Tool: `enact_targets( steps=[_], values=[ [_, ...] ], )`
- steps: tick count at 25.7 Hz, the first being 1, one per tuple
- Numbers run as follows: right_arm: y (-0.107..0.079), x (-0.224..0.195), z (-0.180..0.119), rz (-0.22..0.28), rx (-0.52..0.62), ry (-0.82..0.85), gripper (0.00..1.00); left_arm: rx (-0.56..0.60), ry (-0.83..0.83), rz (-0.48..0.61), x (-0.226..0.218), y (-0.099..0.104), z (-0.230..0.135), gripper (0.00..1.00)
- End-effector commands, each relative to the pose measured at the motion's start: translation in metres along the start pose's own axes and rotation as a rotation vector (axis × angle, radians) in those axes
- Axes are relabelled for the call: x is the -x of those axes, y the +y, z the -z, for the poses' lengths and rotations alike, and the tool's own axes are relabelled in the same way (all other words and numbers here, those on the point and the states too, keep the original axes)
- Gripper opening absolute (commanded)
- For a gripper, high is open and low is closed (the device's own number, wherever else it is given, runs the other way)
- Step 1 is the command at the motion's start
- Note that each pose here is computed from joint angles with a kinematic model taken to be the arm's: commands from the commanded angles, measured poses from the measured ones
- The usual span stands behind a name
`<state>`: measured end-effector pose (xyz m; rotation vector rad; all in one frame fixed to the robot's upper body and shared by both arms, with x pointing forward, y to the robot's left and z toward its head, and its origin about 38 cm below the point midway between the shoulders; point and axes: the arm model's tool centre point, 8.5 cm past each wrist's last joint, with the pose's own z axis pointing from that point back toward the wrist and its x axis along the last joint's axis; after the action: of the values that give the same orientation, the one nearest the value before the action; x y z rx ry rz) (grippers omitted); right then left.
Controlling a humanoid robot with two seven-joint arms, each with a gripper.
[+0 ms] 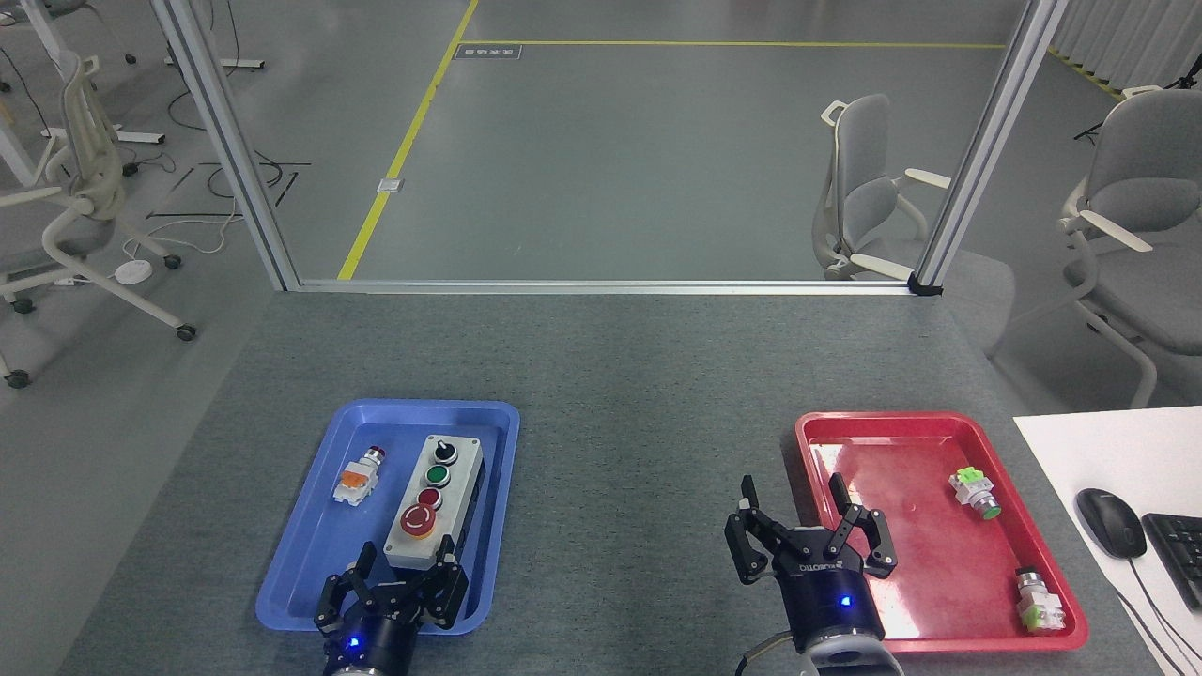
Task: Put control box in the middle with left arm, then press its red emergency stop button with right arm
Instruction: 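Close the left gripper on the near end of the grey control box, then lift the control box out of the tray and carry it toward the table middle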
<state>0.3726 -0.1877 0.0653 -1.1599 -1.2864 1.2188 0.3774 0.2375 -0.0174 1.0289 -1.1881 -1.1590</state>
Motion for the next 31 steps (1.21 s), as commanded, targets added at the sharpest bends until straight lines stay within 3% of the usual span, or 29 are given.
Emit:
enact_targets(
  steps=[1,18,20,22,23,24,25,28,31],
  values=[
    [0.002,-0.001,-0.001,0.001,-0.007,-0.001,0.98,0.007,0.008,0.005,0.002,-0.003,0.008,0.99],
    [0.0,-0.003,0.0,0.001,-0.002,-0.002,0.98,0.074,0.02,0.021,0.007,-0.008,0.047,0.97],
    [0.0,-0.003,0.0,-0.008,-0.003,0.001,0.98,0.069,0.017,0.021,0.006,-0.005,0.049,0.84],
    [0.0,-0.003,0.0,-0.016,-0.003,0.002,0.98,0.07,0.004,0.025,0.008,-0.002,0.05,0.6],
    [0.0,-0.003,0.0,-0.016,-0.003,0.002,0.98,0.07,-0.018,0.022,0.008,-0.001,0.05,0.39],
    [0.0,-0.003,0.0,-0.016,-0.003,0.002,0.98,0.067,-0.047,0.006,0.005,0.0,0.05,0.09],
    [0.0,-0.003,0.0,-0.016,-0.001,0.002,0.98,0.066,-0.069,-0.011,0.004,0.0,0.05,0.0],
    [0.0,-0.003,0.0,-0.014,-0.001,0.002,0.98,0.044,-0.088,-0.03,0.002,0.007,0.052,0.0],
    [0.0,-0.002,0.0,-0.018,-0.001,0.004,0.98,-0.047,-0.096,-0.031,0.009,0.038,0.054,0.0]
  ],
)
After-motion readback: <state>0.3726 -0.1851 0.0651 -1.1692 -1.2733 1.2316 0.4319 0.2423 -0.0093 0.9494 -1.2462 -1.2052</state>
